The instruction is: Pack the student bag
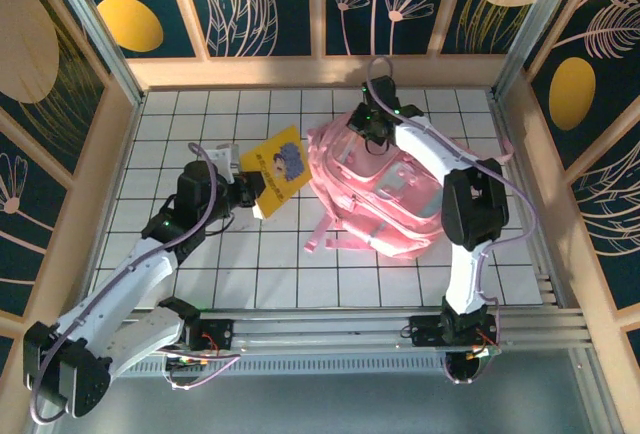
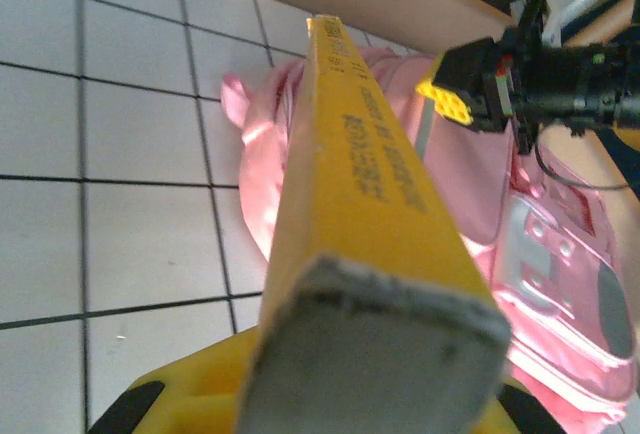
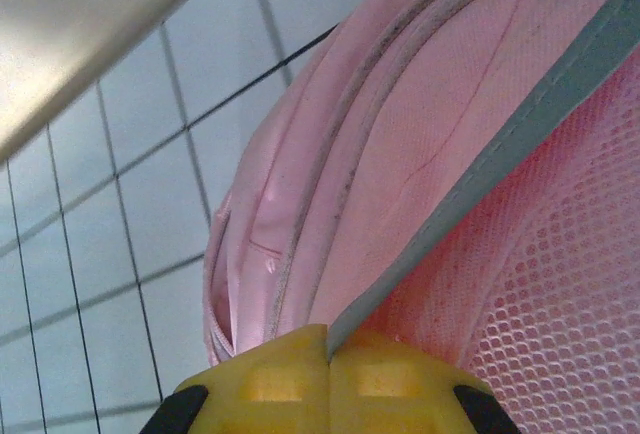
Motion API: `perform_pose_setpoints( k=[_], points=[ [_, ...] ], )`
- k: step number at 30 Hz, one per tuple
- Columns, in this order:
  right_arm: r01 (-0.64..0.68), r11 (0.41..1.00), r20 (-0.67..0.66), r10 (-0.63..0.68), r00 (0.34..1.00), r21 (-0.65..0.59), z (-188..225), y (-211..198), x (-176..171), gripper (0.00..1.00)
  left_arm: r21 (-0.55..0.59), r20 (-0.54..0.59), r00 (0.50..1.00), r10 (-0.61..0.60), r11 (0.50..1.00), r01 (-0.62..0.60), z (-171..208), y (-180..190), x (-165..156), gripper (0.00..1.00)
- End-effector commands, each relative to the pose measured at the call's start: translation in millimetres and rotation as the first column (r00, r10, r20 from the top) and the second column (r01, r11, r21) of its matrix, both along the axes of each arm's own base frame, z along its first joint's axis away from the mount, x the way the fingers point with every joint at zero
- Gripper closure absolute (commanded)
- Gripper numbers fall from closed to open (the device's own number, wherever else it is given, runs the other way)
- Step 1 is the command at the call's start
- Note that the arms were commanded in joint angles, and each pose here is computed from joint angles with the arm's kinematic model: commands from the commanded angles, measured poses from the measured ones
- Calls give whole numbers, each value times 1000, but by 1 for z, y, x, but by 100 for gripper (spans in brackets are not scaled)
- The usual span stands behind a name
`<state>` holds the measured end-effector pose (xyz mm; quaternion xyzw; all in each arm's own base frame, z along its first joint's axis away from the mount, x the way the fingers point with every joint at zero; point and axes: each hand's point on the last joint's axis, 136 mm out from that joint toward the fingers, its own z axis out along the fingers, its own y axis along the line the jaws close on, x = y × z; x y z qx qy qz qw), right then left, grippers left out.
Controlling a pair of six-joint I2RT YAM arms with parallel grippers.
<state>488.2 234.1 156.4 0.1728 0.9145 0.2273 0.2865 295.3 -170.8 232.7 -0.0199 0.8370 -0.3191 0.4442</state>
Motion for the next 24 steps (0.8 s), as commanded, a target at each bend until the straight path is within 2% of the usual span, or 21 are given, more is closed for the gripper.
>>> perform_pose_setpoints(
  k=[1,7,12,17,19,24],
  points=[
    [-225,974,80,225,971,-4,31,51,-11,100,-3,155,979,129,991,-130,57,26,6,100],
    [-449,894,48,448,893,4,29,96,-56,100,0,207,955,214,976,-219,76,49,-3,100],
    [-586,810,33,586,810,11,28,114,-105,100,0,204,955,214,976,-219,78,51,-7,100],
    [-653,757,48,652,757,16,36,108,-144,100,-17,205,955,215,976,-216,80,51,-9,100],
    [-664,748,39,664,747,-17,36,99,-157,100,-22,196,958,209,978,-209,79,50,-10,100],
    [-632,769,-50,630,775,-92,15,73,-169,100,-40,177,963,205,979,-201,72,49,-14,100]
  ],
)
